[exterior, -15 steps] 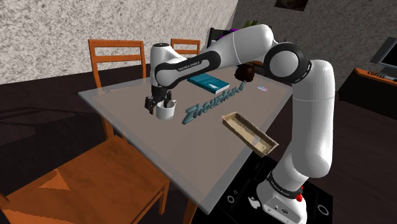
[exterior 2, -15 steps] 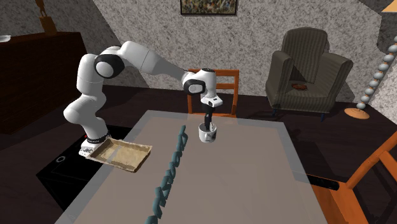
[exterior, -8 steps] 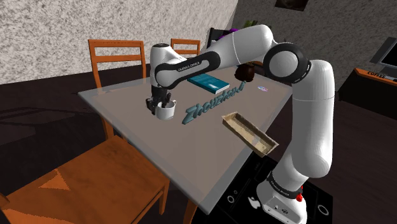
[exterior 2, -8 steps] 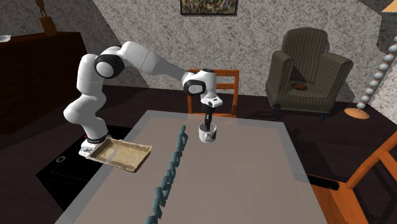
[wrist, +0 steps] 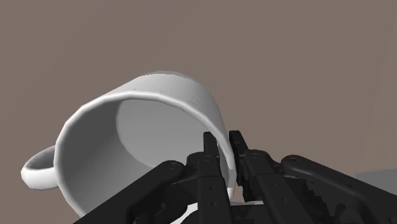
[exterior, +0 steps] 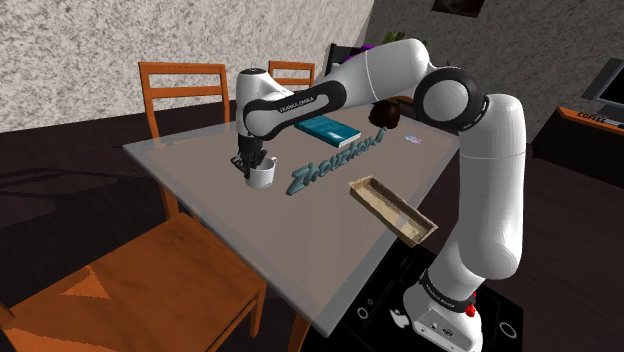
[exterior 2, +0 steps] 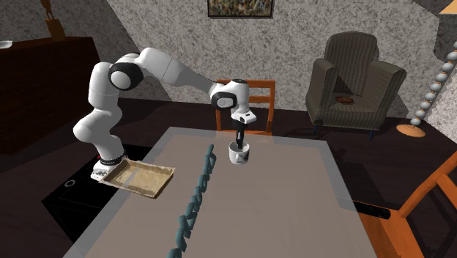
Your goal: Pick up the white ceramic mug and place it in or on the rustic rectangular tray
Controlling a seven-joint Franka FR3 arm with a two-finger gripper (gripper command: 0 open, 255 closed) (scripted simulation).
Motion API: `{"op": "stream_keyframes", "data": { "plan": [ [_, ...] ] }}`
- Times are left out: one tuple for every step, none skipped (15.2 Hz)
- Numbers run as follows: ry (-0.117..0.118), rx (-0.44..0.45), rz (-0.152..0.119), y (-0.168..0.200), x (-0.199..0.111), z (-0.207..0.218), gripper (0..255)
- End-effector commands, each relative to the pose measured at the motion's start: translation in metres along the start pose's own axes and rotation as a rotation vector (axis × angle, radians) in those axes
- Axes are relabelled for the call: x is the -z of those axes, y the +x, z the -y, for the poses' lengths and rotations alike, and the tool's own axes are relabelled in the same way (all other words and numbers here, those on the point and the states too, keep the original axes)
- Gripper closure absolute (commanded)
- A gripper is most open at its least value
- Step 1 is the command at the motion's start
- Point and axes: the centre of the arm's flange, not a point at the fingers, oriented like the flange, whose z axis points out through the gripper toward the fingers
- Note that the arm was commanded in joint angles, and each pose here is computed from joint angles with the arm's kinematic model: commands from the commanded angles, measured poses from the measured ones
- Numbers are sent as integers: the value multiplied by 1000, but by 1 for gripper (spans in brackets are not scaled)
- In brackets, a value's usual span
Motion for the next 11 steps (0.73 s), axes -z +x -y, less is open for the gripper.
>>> {"op": "stream_keyframes", "data": {
  "plan": [
    [0,0,0,0,0,0,255],
    [0,0,0,0,5,0,255],
    [0,0,0,1,10,-1,255],
    [0,0,0,1,16,-1,255],
    [0,0,0,1,21,-1,255],
    [0,0,0,1,26,-1,255],
    [0,0,0,1,32,-2,255],
    [0,0,0,2,37,-2,255],
    [0,0,0,2,42,-2,255],
    [0,0,0,2,47,-3,255],
    [0,0,0,3,53,-3,255]
  ]
}}
